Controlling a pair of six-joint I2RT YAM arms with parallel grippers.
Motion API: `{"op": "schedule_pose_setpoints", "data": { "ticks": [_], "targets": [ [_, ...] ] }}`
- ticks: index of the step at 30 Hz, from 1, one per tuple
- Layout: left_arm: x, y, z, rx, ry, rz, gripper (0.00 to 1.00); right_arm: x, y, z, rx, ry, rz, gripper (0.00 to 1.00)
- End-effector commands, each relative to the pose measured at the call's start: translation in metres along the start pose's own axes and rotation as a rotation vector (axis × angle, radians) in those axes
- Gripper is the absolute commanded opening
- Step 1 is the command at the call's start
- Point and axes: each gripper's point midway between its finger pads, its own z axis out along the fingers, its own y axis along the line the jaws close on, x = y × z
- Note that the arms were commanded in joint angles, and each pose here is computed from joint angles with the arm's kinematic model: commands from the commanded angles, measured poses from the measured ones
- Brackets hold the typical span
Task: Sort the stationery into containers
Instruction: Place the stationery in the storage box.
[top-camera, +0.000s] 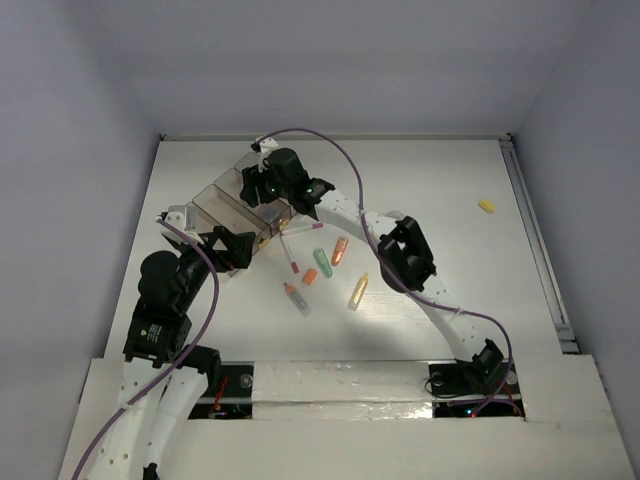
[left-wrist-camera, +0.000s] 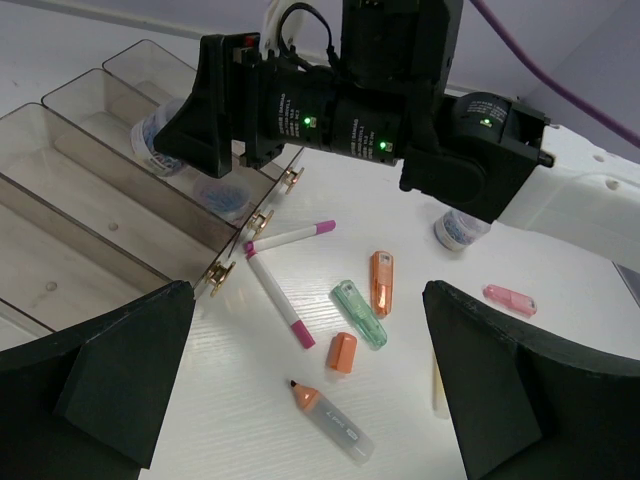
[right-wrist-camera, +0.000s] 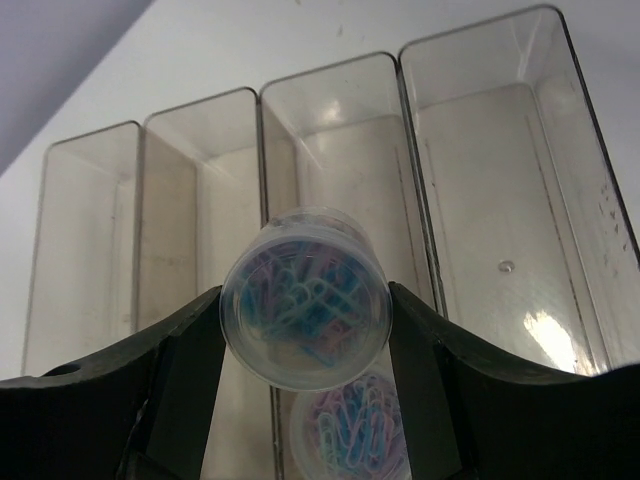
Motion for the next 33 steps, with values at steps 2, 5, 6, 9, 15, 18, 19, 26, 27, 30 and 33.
{"op": "schedule_pose_setpoints", "data": {
  "ticks": [2, 5, 6, 9, 15, 18, 19, 26, 27, 30, 33],
  "targets": [
    [-0.021, -0.01, -0.004, 0.025, -0.057, 0.004, 0.99, -0.033, -0.004, -0.003, 0.056, -0.089, -0.028, 0.49],
    [-0.02, -0.009, -0.004, 0.024, -0.054, 0.004, 0.99, -0.031, -0.007, -0.003, 0.073, -0.088, -0.037, 0.49],
    [-0.021, -0.01, -0.004, 0.026, -0.055, 0.002, 0.99, -0.029, -0.009, -0.003, 0.077, -0.084, -0.04, 0.49],
    [-0.02, -0.009, -0.004, 0.024, -0.054, 0.004, 0.99, -0.025, -0.011, -0.002, 0.085, -0.077, -0.04, 0.51],
    [-0.02, -0.009, -0.004, 0.023, -0.054, 0.001, 0.99, -0.017, -0.013, 0.0, 0.089, -0.06, -0.039, 0.56],
    [-0.021, -0.01, -0.004, 0.025, -0.055, 0.002, 0.99, -0.016, -0.014, 0.0, 0.089, -0.06, -0.039, 0.59],
    [-0.02, -0.009, -0.004, 0.023, -0.054, 0.001, 0.99, -0.016, -0.014, 0.0, 0.09, -0.059, -0.039, 0.59],
    [-0.021, -0.01, -0.004, 0.024, -0.057, 0.002, 0.99, -0.022, -0.012, -0.003, 0.087, -0.071, -0.04, 0.72],
    [-0.021, -0.01, -0.004, 0.024, -0.057, 0.002, 0.99, -0.023, -0.005, -0.004, 0.077, -0.073, -0.039, 0.72],
    [-0.021, -0.01, -0.004, 0.024, -0.059, 0.003, 0.99, -0.026, -0.003, -0.007, 0.074, -0.084, -0.033, 0.74],
    [-0.022, -0.01, -0.005, 0.024, -0.061, 0.003, 0.99, -0.028, -0.002, -0.009, 0.074, -0.085, -0.033, 0.76]
  ]
}}
